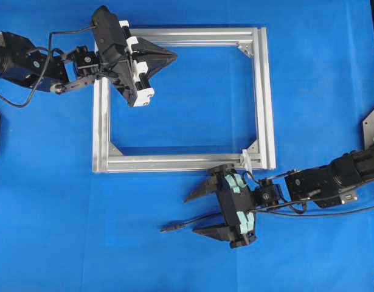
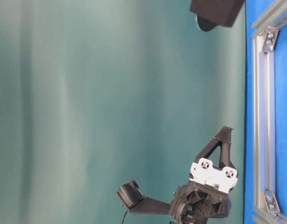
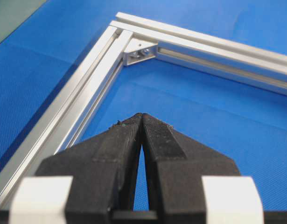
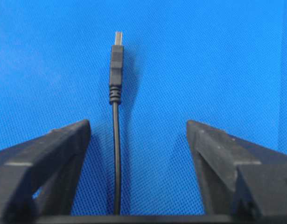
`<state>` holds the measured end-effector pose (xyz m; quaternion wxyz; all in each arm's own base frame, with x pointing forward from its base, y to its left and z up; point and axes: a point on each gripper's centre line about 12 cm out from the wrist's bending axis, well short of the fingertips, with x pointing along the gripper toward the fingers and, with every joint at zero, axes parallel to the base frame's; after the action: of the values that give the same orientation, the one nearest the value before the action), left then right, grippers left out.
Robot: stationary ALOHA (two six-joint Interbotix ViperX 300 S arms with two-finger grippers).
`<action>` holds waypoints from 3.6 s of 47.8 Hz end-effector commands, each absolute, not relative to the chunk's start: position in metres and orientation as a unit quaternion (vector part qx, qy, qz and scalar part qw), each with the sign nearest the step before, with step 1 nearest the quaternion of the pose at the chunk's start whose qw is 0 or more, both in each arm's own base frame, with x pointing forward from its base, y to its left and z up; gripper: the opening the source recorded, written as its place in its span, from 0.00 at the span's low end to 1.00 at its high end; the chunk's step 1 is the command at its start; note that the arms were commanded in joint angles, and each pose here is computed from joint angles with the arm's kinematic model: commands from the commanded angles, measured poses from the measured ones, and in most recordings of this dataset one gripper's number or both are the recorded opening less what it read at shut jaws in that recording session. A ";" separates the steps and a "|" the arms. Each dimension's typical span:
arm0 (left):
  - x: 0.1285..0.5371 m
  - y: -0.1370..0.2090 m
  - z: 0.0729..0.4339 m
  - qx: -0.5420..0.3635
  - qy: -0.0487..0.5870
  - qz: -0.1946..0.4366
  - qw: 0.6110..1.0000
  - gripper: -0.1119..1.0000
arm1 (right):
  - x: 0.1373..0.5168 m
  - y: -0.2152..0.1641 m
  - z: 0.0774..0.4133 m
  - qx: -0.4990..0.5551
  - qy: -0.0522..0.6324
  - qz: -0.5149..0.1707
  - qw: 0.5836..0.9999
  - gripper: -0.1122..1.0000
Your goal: Insert the wire through the string loop located on the right side.
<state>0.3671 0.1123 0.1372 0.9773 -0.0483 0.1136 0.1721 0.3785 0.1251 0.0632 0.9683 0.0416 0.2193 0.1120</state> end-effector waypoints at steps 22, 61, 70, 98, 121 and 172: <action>0.368 0.112 0.151 -0.041 0.095 0.170 0.980 0.10 | 0.383 0.129 0.074 0.040 0.203 0.119 0.971 0.07; 0.366 0.111 0.149 -0.042 0.099 0.170 0.980 0.10 | 0.379 0.130 0.141 0.028 0.203 0.132 0.970 0.07; 0.366 0.111 0.149 -0.043 0.099 0.170 0.980 0.10 | 0.378 0.130 0.141 0.027 0.206 0.133 0.969 0.07; 0.366 0.111 0.149 -0.043 0.099 0.170 0.980 0.10 | 0.378 0.130 0.140 0.027 0.206 0.133 0.969 0.07; 0.366 0.111 0.150 -0.043 0.098 0.170 0.980 0.10 | 0.374 0.129 0.139 0.029 0.211 0.131 0.968 0.07; 0.366 0.111 0.156 -0.047 0.089 0.170 0.980 0.10 | 0.191 0.070 0.136 0.045 0.256 0.132 0.957 0.07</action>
<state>0.3639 0.1113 0.1418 0.9776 -0.0497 0.1102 0.1721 0.1938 0.0700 0.1314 0.9541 0.0421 0.2668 0.1293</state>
